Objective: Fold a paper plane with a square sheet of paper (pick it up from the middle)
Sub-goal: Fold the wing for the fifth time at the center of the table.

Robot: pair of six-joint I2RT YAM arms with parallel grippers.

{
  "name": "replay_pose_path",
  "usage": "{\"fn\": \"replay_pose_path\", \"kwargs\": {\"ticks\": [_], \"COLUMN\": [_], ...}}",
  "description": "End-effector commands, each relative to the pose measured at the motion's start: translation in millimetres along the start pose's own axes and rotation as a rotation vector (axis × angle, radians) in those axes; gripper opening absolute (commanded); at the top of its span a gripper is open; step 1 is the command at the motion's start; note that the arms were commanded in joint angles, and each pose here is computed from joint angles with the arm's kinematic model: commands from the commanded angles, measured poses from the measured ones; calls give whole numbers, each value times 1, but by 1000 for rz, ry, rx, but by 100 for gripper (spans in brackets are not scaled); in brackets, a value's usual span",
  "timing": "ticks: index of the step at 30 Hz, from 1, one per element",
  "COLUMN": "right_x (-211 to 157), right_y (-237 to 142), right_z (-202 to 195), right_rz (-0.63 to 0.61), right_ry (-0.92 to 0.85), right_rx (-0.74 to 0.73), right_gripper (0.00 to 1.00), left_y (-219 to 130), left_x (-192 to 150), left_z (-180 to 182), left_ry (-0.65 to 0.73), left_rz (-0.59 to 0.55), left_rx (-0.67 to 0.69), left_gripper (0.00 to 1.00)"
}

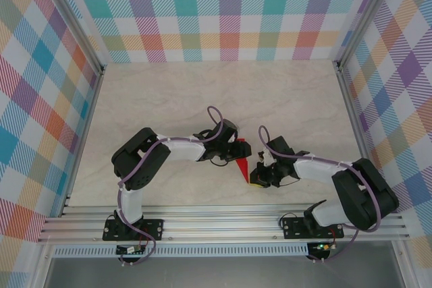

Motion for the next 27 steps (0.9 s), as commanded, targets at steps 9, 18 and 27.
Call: {"fn": "replay_pose_path", "kwargs": {"ticks": [9, 18, 27], "right_x": [23, 46, 26], "right_y": [-19, 15, 28], "right_z": [71, 37, -25], "right_rz": [-65, -97, -39], "right_ry": [-15, 91, 164], "right_rx": [201, 86, -65], "right_gripper": [12, 10, 5], "left_y": [10, 8, -1], "left_x": [-10, -10, -2], "left_z": [10, 8, 4], "left_ry": [-10, -6, 34], "left_rz": [42, 42, 19], "left_rx": [35, 33, 46], "left_gripper": [48, 48, 49]}}
Point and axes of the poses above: each hand's point on the last joint's axis, 136 mm out from that joint toward the fingers, its own y axis out along the fingers, its own z axis along the line the jaws close on, x = y × z, the point moved 1 cm from there along -y, back along the fingers, and after that the axes turned 14 degrees about y, right-handed, at the moved point
